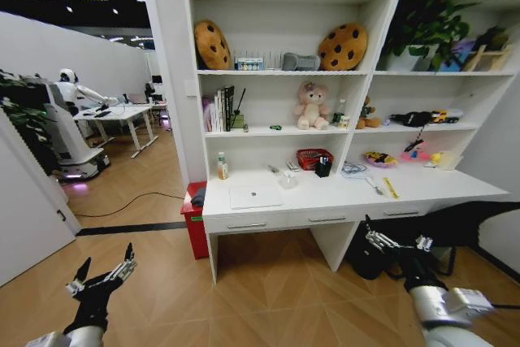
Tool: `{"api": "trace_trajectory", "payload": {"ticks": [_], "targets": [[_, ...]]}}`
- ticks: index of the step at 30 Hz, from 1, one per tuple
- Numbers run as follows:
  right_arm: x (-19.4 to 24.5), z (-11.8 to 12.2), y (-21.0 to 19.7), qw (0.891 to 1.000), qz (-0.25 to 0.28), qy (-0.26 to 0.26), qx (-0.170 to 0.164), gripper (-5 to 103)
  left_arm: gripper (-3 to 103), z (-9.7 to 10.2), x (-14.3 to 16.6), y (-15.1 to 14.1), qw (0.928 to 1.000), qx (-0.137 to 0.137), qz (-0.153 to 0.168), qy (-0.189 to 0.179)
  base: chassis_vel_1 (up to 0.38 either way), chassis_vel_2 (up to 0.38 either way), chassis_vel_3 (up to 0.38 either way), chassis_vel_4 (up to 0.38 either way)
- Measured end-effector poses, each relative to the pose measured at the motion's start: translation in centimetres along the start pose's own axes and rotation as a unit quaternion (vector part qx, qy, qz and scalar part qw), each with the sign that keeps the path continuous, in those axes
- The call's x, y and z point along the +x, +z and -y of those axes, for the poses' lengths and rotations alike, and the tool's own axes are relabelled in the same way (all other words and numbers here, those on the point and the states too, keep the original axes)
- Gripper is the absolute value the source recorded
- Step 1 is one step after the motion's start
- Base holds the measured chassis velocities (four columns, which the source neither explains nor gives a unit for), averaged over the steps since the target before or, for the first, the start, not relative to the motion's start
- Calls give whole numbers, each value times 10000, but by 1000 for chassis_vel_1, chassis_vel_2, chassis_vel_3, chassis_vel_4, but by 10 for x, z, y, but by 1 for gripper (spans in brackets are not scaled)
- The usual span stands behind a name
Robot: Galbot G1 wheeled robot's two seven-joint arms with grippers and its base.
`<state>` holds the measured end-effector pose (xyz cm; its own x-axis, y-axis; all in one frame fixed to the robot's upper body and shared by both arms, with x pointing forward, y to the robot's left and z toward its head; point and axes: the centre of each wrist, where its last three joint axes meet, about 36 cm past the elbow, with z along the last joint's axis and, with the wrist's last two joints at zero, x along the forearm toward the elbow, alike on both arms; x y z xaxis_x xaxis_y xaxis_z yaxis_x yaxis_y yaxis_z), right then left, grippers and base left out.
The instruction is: Organize the objects on the table.
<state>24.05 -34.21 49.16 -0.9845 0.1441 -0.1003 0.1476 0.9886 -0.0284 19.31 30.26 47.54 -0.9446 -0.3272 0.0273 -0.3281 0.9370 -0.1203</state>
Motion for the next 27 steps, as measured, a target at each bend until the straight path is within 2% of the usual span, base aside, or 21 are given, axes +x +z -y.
{"api": "trace_trajectory", "payload": {"ticks": [11,27], "targets": [[0,0,0,10000,0,0,0,100,100,0,0,0,10000,1,0,1,-133,-114,142,117],[0,0,0,10000,-1,0,0,100,100,0,0,0,10000,0,0,1,-3,-13,6,12]]}}
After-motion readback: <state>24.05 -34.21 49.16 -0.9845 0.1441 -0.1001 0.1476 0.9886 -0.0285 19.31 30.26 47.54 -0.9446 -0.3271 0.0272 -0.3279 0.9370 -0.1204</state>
